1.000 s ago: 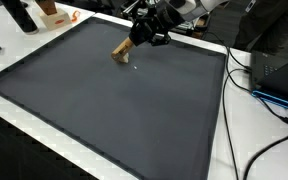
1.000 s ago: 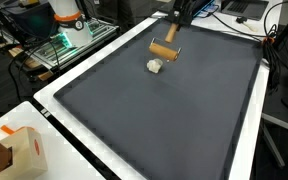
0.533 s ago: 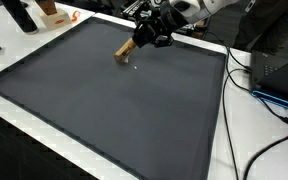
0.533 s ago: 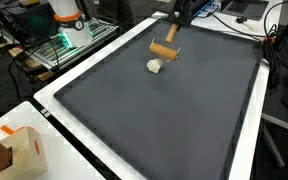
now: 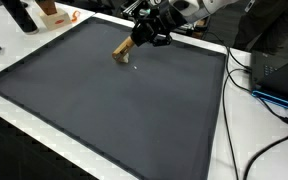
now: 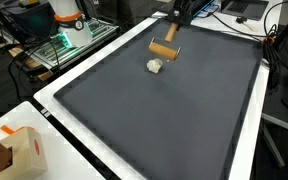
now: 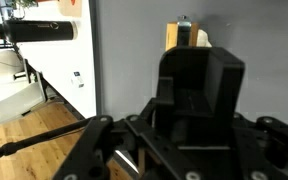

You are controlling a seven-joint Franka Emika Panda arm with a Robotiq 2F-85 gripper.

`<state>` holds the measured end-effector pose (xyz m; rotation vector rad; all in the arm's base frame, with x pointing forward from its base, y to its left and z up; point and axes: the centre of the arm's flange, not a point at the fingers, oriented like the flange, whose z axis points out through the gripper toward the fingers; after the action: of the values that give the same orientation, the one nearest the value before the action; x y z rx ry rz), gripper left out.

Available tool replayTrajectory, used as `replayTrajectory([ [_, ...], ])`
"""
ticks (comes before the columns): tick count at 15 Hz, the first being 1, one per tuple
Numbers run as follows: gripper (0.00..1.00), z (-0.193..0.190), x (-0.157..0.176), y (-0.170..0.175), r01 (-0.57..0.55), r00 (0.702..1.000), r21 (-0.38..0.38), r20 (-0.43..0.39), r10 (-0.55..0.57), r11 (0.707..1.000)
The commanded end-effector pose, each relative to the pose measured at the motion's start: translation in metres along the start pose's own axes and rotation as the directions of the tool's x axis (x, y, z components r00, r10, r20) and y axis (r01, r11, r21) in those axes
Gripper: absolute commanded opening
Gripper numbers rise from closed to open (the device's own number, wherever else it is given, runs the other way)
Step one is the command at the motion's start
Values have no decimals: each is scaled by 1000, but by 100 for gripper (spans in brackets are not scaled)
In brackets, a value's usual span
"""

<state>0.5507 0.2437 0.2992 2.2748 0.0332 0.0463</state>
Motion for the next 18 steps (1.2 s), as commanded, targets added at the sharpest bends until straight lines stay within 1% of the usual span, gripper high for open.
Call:
replayTrajectory([
  [1,24,-3,-9,11,-18,1000,-67,1,18,998],
  [7,24,1,-14,22,-51,997,-117,54,58,992],
  [11,24,2,-14,31,-79,994,-141,64,88,987],
  [18,24,2,-8,47,-113,990,-130,64,122,985],
])
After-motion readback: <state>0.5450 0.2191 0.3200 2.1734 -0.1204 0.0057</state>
